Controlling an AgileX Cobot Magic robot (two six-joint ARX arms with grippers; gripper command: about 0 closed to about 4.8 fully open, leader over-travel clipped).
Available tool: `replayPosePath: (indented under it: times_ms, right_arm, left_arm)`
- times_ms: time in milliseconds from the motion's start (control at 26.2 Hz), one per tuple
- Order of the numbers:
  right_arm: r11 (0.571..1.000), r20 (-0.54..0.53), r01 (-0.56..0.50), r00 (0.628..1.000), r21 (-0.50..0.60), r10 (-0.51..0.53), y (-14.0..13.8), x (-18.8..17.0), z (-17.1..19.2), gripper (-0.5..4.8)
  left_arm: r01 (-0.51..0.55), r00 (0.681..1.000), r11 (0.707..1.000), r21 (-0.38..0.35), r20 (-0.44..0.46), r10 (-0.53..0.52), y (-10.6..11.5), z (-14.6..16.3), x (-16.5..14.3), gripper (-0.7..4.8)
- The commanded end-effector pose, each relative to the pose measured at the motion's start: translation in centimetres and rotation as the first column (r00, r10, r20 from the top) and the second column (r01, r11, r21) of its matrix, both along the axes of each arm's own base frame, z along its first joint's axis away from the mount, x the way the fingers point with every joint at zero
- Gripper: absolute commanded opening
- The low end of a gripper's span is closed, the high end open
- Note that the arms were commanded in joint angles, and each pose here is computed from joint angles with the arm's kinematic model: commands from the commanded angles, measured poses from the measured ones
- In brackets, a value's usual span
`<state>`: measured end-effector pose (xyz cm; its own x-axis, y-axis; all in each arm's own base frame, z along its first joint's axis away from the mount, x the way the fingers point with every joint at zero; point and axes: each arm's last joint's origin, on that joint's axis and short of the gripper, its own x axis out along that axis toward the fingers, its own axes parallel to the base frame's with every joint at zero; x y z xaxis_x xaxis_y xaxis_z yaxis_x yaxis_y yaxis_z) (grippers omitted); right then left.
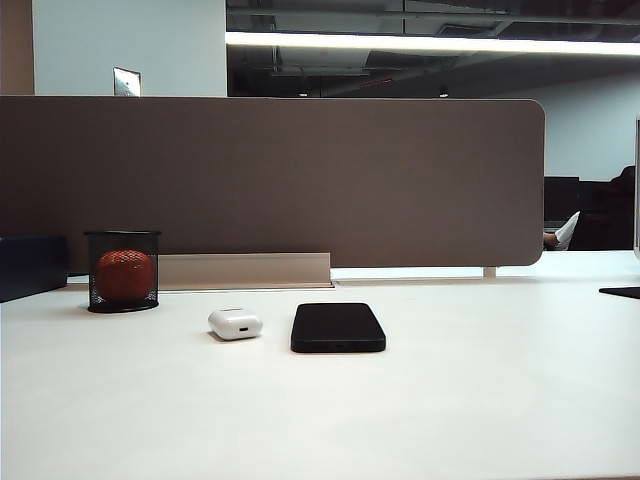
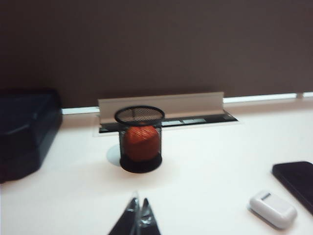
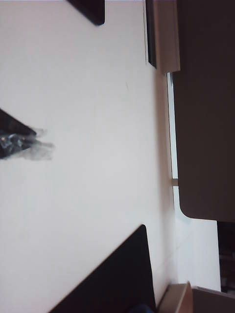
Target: Find the wireless headphone case on the desktop and place it on the left side of the phone.
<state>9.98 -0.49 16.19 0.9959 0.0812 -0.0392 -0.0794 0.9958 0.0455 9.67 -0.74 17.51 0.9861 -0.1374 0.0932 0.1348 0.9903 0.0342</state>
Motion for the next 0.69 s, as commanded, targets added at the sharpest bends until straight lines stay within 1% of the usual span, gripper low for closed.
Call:
replayPosePath:
  times_ms: [38, 190, 267, 419, 686]
  right_arm:
    - [0.998, 0.018, 0.01, 1.0, -0.06, -0.009, -0.03, 0.0, 0.14, -0.06]
    - [0.991, -0.001, 0.109, 0.994, -0.074, -0.109, -0.32, -0.01, -0.06, -0.06]
    - [0.991, 0.003, 0.108, 0.994, -0.072, -0.109, -0.32, -0.01, -0.02, -0.06]
    - [0.996, 0.001, 0.064, 0.998, -0.064, -0.064, -0.19, -0.01, -0.03, -0.05]
    - [0.996, -0.017, 0.065, 0.998, -0.063, -0.066, -0.2, -0.02, -0.21, -0.05]
  left_arm:
    - [-0.041, 0.999, 0.999, -0.006, 0.029, 0.041, 0.13, 0.31, -0.02, -0.06]
    - [-0.096, 0.995, 0.995, -0.01, 0.031, 0.096, 0.29, 0.33, -0.01, -0.06]
    - [-0.096, 0.995, 0.995, -0.012, 0.029, 0.096, 0.29, 0.31, -0.01, -0.05]
    - [-0.092, 0.996, 0.996, -0.011, 0.017, 0.092, 0.28, 0.19, 0.01, -0.05]
    - [-0.092, 0.996, 0.996, -0.011, 0.014, 0.092, 0.28, 0.17, 0.01, -0.05]
